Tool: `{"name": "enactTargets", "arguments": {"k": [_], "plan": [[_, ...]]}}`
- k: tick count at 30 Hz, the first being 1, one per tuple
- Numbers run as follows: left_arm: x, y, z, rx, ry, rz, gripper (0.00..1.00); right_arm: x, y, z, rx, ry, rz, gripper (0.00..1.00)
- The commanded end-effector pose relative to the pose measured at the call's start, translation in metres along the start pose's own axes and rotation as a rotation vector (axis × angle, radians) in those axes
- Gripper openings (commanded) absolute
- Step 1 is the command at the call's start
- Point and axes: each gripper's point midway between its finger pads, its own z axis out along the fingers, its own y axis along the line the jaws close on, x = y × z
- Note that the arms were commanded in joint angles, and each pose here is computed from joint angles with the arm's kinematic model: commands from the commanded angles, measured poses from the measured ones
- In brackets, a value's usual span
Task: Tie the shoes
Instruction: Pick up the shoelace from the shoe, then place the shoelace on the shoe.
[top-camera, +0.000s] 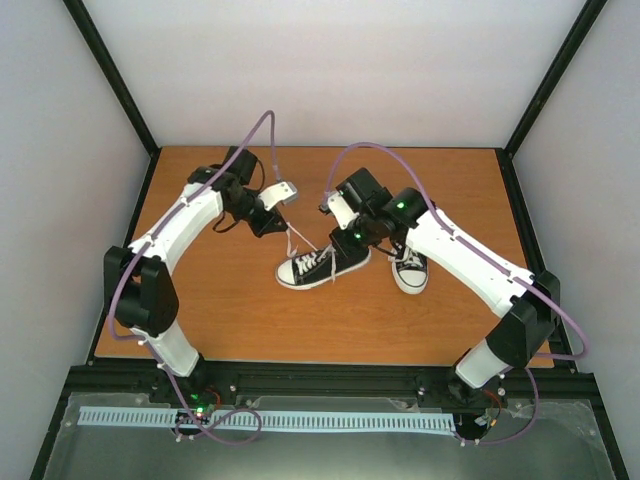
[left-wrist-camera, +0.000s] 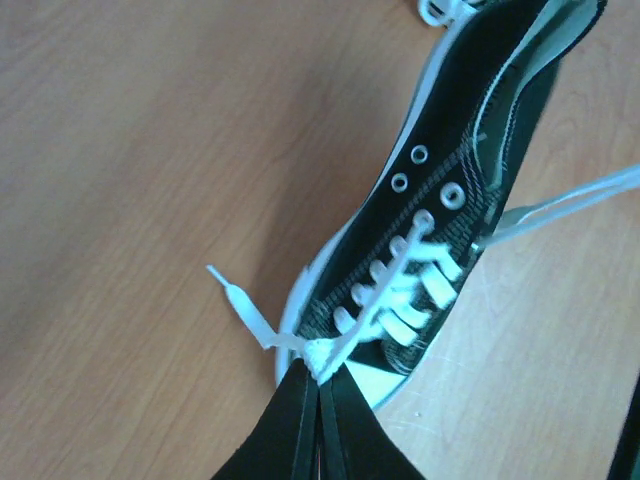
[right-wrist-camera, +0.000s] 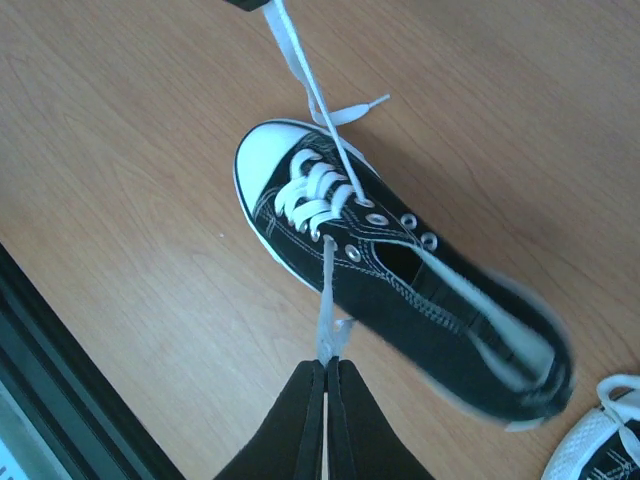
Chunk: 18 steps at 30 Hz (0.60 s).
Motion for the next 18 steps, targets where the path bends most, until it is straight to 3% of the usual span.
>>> {"name": "enactTargets", "arguments": {"k": [1, 7, 12, 18], "plan": [[0.008, -0.02, 0.004, 0.062, 0.028, 0.025, 0.03, 0.018, -0.01, 0.0, 0.044, 0.045, -0.004, 0.03], [0.025, -0.039, 0.0, 0.108, 0.063, 0.031, 0.03, 0.038, -0.033, 0.022, 0.083, 0.124, 0.053, 0.03], [0.033, -0.076, -0.015, 0.193, 0.034, 0.09, 0.04, 0.033, -0.048, 0.023, 0.092, 0.109, 0.094, 0.03], [0.03, -0.086, -0.031, 0.169, -0.014, 0.14, 0.06, 0.022, -0.055, 0.018, 0.091, 0.079, 0.112, 0.03]]}}
